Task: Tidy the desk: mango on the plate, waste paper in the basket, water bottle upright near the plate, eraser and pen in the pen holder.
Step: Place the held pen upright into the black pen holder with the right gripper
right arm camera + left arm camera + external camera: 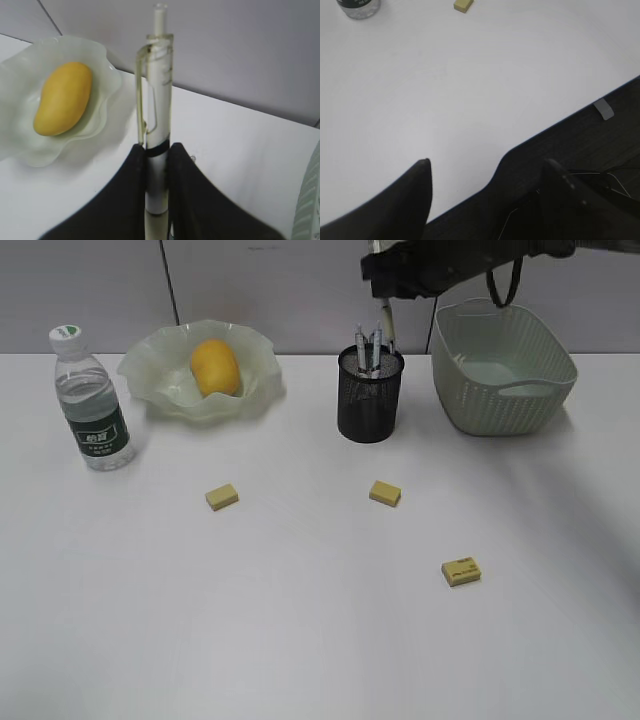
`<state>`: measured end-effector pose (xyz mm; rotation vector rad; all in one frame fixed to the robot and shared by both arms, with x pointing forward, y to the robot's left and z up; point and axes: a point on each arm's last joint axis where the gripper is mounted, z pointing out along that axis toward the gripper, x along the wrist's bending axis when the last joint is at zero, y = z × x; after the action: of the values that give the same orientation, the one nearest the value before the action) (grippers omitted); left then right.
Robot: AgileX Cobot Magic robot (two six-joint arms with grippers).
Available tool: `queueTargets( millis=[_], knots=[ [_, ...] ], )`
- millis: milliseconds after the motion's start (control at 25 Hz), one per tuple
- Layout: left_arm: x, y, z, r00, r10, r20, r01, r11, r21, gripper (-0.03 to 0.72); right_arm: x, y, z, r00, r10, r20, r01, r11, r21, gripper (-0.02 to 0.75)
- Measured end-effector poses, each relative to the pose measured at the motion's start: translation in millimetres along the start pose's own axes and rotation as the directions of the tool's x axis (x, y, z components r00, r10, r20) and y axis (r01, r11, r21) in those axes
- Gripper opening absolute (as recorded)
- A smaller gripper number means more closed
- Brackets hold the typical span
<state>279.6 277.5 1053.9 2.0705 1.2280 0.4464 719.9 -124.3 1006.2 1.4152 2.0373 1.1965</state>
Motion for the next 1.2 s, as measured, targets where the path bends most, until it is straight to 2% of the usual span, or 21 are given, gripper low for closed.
queueTargets(
  millis=[360,600,920,1040,1200],
  knots=[
    [0.0,0.0,0.0,1.000,0.000,0.000,0.000,1.000,0.000,0.508,-4.7,-16.4,20.4,0.999,0.036,0.011,-0.036,0.999,0.014,0.116],
    [0.0,0.0,0.0,1.000,0.000,0.000,0.000,1.000,0.000,0.508,13.3,-23.1,27.6,0.999,-0.036,-0.022,0.037,0.999,0.034,0.116],
    [0.0,0.0,0.0,1.000,0.000,0.000,0.000,1.000,0.000,0.508,16.9,-28.1,31.7,0.998,-0.059,-0.032,0.061,0.997,0.050,0.123],
    [0.0,0.0,0.0,1.000,0.000,0.000,0.000,1.000,0.000,0.508,17.3,-28.8,31.6,0.997,-0.062,-0.037,0.064,0.996,0.058,0.172],
    [0.0,0.0,0.0,1.000,0.000,0.000,0.000,1.000,0.000,0.508,18.2,-30.6,31.4,0.997,-0.064,-0.049,0.068,0.995,0.077,0.305]
  ],
)
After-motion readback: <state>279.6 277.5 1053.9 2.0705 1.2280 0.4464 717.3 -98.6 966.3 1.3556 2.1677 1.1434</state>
